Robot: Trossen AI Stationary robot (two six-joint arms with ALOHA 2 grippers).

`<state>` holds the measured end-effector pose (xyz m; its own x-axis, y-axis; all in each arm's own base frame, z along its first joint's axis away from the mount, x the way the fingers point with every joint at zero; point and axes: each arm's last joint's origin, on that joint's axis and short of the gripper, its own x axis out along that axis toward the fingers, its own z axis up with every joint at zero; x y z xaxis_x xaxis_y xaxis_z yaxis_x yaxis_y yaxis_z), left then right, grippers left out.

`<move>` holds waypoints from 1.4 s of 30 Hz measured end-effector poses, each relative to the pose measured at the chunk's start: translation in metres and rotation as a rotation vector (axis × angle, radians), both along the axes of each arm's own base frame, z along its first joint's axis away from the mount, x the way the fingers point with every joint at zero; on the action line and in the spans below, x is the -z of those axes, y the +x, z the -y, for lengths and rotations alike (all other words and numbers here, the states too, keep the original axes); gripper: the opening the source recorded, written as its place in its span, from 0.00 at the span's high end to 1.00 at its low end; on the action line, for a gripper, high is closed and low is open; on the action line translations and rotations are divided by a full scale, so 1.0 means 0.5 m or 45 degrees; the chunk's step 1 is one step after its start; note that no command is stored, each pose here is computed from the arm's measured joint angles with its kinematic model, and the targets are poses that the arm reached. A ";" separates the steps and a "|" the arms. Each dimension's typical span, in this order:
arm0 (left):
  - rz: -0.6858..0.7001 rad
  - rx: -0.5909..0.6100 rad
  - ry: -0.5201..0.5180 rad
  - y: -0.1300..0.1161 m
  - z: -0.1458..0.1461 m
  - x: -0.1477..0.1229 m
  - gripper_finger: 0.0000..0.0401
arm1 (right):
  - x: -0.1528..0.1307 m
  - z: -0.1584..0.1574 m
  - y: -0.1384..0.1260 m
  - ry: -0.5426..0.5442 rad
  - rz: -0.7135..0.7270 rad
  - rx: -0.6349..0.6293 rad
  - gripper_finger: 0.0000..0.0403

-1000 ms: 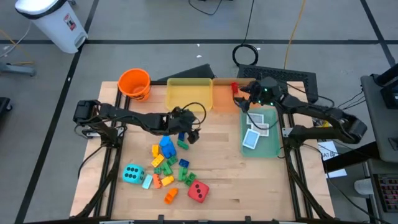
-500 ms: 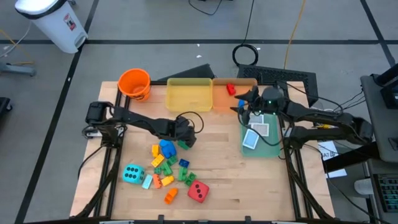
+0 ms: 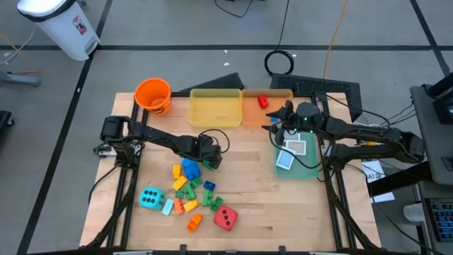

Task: Pick & Place Toys
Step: Put the dark blue game piece into the orange bin

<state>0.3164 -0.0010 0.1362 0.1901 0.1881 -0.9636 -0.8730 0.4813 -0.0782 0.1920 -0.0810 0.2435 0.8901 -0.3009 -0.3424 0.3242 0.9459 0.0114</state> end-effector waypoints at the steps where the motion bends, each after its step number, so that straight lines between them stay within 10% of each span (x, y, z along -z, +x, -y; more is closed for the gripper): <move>1: -0.001 -0.002 0.001 0.000 0.000 0.000 0.15 | 0.000 0.000 0.000 0.001 0.000 0.000 0.41; 10: 0.001 0.007 0.067 0.000 -0.002 0.000 0.65 | 0.014 -0.001 -0.002 -0.005 0.003 -0.001 0.44; 19: 0.102 0.243 0.160 0.017 -0.016 -0.020 0.66 | 0.015 -0.001 -0.002 -0.008 0.015 -0.007 0.44; 31: 0.855 0.802 0.514 0.107 0.004 -0.130 0.66 | 0.029 -0.018 0.022 0.017 0.010 -0.226 0.44; 42: 0.936 0.840 0.548 0.114 0.000 -0.142 0.66 | 0.074 -0.061 0.103 0.003 0.079 -0.488 0.40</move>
